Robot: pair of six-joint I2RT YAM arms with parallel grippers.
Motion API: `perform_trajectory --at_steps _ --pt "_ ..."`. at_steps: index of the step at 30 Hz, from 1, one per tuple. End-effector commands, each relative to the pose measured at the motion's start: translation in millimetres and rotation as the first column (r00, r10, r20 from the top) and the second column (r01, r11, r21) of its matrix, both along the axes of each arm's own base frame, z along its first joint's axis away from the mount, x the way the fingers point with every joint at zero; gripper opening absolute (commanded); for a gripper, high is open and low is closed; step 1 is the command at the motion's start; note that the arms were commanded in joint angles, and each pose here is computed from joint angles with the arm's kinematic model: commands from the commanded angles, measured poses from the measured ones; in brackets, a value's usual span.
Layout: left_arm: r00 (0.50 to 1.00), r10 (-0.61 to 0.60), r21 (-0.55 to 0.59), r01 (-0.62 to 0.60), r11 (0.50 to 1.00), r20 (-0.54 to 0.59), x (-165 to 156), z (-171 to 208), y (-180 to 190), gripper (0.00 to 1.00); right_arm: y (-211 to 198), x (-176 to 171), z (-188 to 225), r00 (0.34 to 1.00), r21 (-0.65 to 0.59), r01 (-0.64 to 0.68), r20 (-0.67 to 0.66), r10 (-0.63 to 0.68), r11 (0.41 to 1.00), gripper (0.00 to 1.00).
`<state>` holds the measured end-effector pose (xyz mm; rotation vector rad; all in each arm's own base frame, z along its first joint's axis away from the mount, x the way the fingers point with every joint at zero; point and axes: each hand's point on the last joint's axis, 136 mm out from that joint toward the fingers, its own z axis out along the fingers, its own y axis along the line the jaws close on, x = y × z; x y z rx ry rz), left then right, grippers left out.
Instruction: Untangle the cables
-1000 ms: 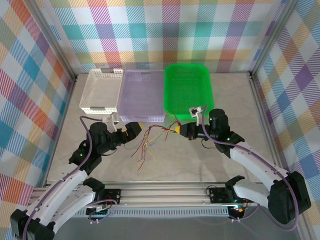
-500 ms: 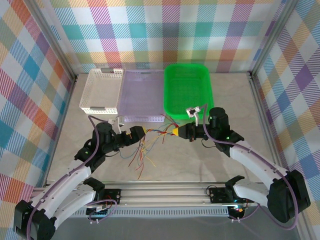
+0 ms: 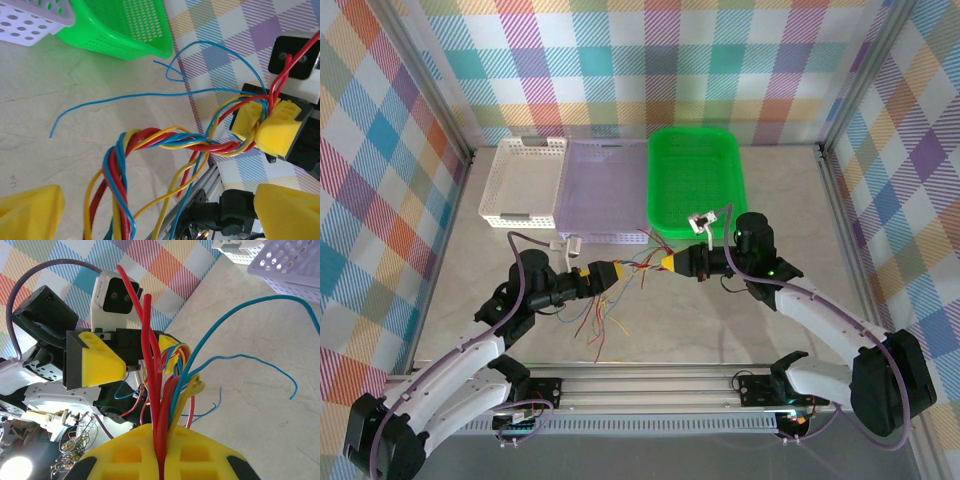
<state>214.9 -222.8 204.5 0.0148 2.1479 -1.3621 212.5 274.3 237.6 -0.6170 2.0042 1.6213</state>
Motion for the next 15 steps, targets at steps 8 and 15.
perform_trajectory --at_steps 8,15 --pt "0.999 -0.010 -0.013 0.010 1.000 0.036 -1.5 2.4 -4.1 0.80 6.1 -9.0 25.5 0.995 0.066 -0.081 0.060 0.077 0.995 0.00" --pt "0.999 0.003 -0.041 -0.001 0.999 0.048 0.3 8.5 -4.9 0.64 6.9 -11.6 24.2 0.994 0.077 -0.097 0.055 0.093 0.992 0.00"
